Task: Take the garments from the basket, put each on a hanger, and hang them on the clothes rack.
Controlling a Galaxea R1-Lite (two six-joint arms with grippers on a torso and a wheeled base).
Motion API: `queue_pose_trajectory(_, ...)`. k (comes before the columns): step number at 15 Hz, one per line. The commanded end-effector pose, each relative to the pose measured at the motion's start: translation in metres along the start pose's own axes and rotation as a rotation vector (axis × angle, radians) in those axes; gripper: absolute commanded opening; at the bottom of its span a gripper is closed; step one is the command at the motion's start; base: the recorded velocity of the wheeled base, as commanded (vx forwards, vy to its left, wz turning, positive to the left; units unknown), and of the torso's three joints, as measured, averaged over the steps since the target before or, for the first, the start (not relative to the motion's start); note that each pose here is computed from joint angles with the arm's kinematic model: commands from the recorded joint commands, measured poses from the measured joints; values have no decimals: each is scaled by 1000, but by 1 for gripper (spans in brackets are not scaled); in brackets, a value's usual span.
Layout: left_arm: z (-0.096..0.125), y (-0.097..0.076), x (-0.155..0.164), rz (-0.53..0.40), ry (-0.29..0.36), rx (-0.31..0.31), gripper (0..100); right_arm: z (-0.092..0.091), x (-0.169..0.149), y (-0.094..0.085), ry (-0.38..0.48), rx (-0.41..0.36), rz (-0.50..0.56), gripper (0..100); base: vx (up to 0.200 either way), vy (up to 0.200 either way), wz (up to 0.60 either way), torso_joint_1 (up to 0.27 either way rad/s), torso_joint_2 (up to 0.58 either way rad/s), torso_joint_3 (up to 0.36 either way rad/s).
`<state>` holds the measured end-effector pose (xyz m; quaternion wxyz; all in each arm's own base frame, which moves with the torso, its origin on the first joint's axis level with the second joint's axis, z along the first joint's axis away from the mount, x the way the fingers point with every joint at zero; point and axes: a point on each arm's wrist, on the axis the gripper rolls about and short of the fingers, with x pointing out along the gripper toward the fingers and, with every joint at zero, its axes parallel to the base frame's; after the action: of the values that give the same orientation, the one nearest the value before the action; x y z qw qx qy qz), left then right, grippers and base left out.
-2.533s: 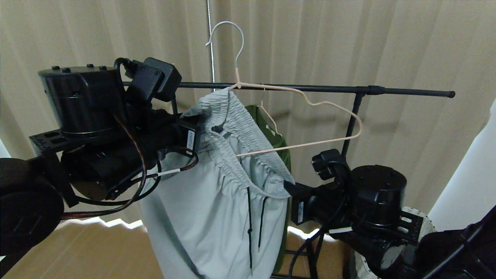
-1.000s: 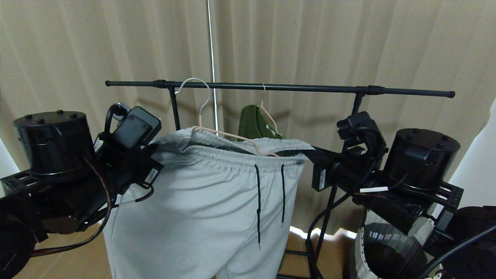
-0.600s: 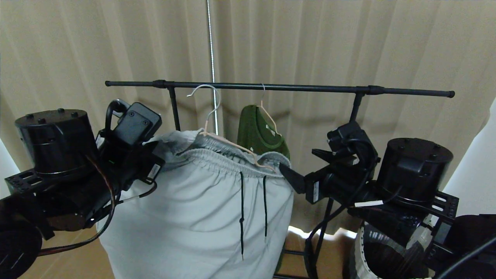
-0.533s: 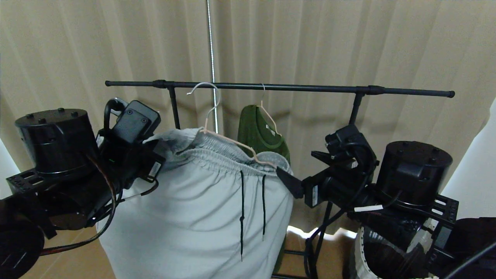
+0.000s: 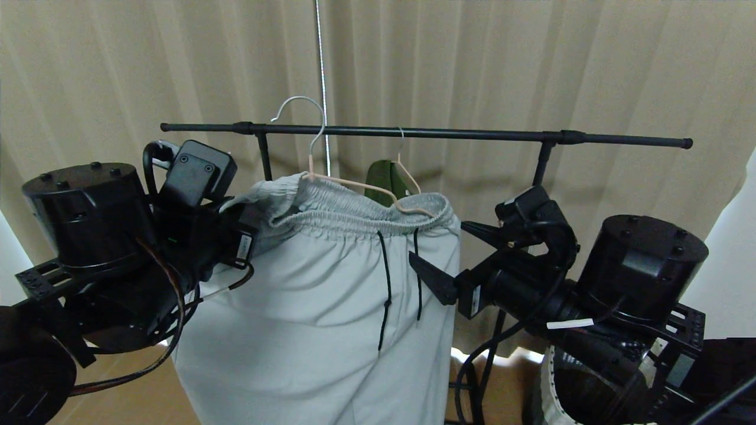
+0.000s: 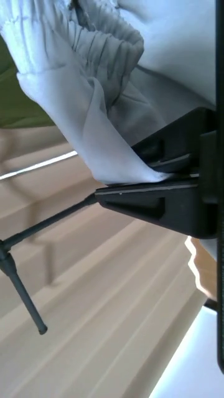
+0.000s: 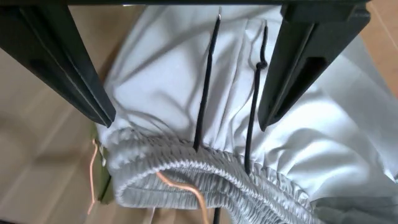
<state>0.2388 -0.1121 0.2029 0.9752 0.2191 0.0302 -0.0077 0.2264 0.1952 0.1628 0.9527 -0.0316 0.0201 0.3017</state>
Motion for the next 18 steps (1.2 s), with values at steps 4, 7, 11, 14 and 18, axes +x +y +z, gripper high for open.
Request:
queue_pose_trajectory(4,-10,-4,1,-12,34,1,0,13,5,-8,-48,-71,-1,100,0,0,0,0,0,0)
queue_pose_trajectory(7,-8,-9,0,-31,27,-10,0,24,14,-9,-57,-119,-5,100,0,0,0,0,0,0)
queue_pose_trajectory(11,-1,-18,-5,-66,-1,-13,0,27,38,-6,-34,-179,-3,100,0,0,0,0,0,0)
queue_pose_trajectory(14,-2,-23,-8,-87,-2,-7,0,29,48,-6,-39,-182,-15,100,0,0,0,0,0,0)
queue_pose_trajectory(18,0,-27,-11,-108,-11,-4,0,23,59,-14,-23,-249,-40,100,0,0,0,0,0,0)
